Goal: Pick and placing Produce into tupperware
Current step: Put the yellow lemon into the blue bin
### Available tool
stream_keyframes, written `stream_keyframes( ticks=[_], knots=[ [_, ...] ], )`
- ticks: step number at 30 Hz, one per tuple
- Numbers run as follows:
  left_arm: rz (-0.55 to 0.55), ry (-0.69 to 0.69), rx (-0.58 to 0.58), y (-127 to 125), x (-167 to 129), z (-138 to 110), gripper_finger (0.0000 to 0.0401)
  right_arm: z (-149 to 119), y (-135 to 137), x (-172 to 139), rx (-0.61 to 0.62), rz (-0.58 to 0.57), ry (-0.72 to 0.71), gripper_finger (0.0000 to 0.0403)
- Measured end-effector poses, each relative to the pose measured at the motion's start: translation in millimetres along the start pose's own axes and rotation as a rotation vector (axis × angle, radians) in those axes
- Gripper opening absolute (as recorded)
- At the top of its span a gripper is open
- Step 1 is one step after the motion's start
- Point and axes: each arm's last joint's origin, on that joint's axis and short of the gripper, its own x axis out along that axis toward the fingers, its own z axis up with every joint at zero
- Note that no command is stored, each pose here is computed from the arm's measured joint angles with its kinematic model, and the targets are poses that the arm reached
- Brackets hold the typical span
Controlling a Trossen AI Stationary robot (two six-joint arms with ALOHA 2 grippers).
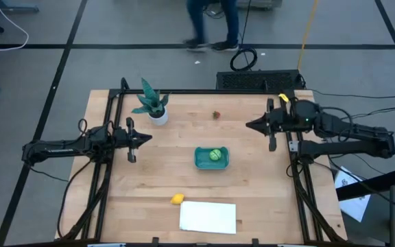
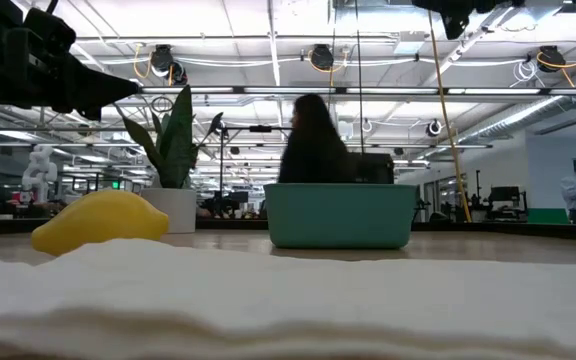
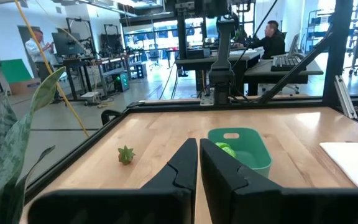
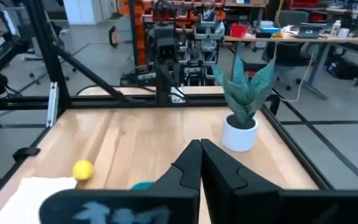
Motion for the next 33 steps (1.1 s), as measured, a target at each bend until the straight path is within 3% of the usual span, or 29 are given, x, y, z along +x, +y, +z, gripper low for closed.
stream_keyframes(
  ticks=[10,14,33],
  knots=[
    [-0.001,0.007,-0.018,0,0,-1,0.0026,-33,2,-12,-0.001,-0.022,-0.16,0.0],
    [-0.001,0.013,-0.018,0,0,-1,0.0026,-54,1,-17,0.003,-0.086,-0.173,0.0],
    [-0.002,0.023,-0.018,0,0,-2,0.0026,-108,1,-10,-0.044,-0.095,-0.251,0.0]
  ],
)
